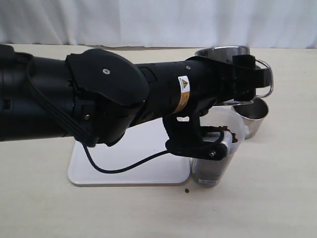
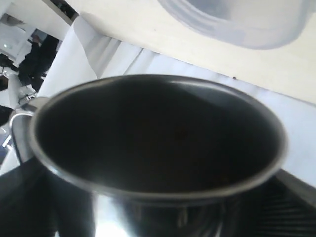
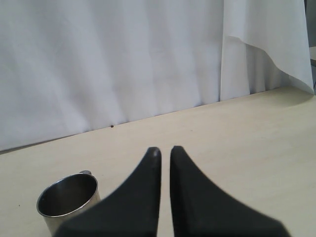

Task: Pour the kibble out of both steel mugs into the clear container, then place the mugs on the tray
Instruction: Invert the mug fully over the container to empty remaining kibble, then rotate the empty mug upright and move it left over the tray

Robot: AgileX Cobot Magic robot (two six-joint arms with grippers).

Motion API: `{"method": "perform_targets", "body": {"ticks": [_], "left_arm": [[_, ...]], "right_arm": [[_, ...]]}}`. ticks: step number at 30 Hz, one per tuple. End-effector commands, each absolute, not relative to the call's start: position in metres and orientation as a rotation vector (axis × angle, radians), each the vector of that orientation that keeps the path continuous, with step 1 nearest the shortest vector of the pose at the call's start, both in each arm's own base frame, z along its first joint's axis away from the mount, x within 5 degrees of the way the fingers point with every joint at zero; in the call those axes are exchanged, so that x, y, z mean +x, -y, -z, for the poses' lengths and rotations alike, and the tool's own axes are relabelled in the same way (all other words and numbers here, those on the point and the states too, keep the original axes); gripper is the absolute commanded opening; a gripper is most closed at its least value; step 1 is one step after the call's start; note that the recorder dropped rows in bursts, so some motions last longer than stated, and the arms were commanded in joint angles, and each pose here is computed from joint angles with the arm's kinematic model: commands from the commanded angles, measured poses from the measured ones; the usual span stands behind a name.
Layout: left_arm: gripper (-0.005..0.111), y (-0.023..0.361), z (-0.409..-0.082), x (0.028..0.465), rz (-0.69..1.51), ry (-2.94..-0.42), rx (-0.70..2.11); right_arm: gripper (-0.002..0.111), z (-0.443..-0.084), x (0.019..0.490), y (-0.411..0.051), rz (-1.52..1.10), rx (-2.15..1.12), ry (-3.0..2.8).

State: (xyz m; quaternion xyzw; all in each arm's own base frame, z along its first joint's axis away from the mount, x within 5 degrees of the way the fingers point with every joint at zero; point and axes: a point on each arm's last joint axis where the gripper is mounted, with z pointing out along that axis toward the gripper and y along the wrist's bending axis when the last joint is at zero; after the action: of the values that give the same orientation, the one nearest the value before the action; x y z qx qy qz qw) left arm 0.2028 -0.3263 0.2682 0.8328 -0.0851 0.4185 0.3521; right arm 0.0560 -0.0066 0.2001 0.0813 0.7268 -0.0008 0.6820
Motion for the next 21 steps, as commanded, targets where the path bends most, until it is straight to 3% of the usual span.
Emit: {"method": "perform_targets", "body": {"ticks": [1,4,10,18,21], "left_arm": [[0.000,0.327,-0.274,0.202,-1.029,0.049,2.120],[0.000,0.327,-0.274,0.202,-0.978,-0.035,2.105],[0.000,0.324,-0.277,0.203,-0.699,-0.505,1.958],[0.000,0.323,-0.279,0.204,-0.604,-0.550,1.937],[0.000,0.316,-0.287,0.208,-0.544,-0.695,1.864]], "right_arm": [[0.005,-0.199,0.056,0.006,-0.001,0.183,-1.635],[0.005,-0.199,0.056,0.006,-0.001,0.183,-1.635],[0.005,-0.199,0.056,0.006,-0.001,0.183,-1.635],[0.005,-0.199,0.056,0.006,-0.001,0.183,-1.635],[0.005,-0.199,0.056,0.006,-0.001,0.183,-1.635]]}}
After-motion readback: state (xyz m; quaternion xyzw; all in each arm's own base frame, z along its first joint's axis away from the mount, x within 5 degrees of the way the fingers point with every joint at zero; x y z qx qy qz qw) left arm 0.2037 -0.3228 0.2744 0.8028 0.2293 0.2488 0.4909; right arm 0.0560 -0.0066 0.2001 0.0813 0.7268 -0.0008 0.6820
